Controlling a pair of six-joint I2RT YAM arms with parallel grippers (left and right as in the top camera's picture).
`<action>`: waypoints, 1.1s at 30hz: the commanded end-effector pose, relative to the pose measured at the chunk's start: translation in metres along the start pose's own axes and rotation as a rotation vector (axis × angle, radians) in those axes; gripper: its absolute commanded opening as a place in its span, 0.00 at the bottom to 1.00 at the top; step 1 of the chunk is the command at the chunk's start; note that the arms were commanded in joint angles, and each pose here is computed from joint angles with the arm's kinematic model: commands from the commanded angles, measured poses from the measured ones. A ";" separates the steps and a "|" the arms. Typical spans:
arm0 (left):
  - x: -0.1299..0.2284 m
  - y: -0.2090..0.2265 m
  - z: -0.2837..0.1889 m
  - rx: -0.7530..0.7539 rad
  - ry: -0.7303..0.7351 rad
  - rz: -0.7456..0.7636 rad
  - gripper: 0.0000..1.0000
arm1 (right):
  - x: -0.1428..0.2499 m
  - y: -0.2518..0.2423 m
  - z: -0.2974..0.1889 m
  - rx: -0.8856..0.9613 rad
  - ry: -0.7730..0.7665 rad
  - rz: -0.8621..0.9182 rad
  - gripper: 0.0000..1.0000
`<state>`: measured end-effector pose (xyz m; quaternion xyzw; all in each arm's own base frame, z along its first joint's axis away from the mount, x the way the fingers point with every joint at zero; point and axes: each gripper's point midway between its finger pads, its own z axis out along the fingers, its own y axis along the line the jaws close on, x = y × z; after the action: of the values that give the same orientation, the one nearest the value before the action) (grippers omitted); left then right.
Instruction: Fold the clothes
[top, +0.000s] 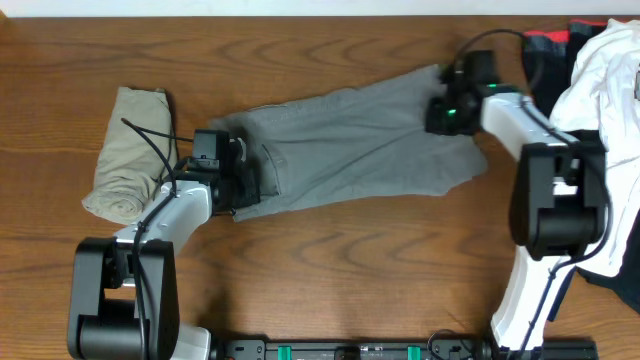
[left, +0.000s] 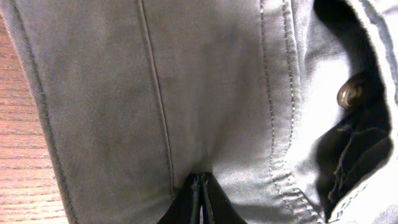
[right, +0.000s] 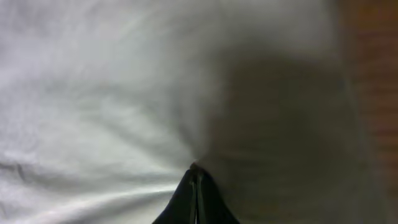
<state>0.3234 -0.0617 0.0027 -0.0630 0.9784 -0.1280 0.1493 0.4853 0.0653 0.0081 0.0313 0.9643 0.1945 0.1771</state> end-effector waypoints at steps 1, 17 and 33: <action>0.026 0.024 0.014 -0.097 0.085 -0.003 0.06 | -0.006 0.065 -0.028 -0.501 -0.049 -0.163 0.01; 0.025 0.024 0.014 -0.096 0.082 -0.003 0.06 | -0.048 0.070 0.040 -0.222 -0.233 -0.053 0.01; 0.027 0.025 0.014 -0.098 0.092 0.000 0.24 | -0.127 0.082 -0.040 -0.563 -0.556 -0.126 0.01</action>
<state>0.3238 -0.0652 0.0043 -0.0564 0.9782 -0.1333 0.1488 0.6007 0.1116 0.0609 0.0296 0.8300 0.3475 0.4353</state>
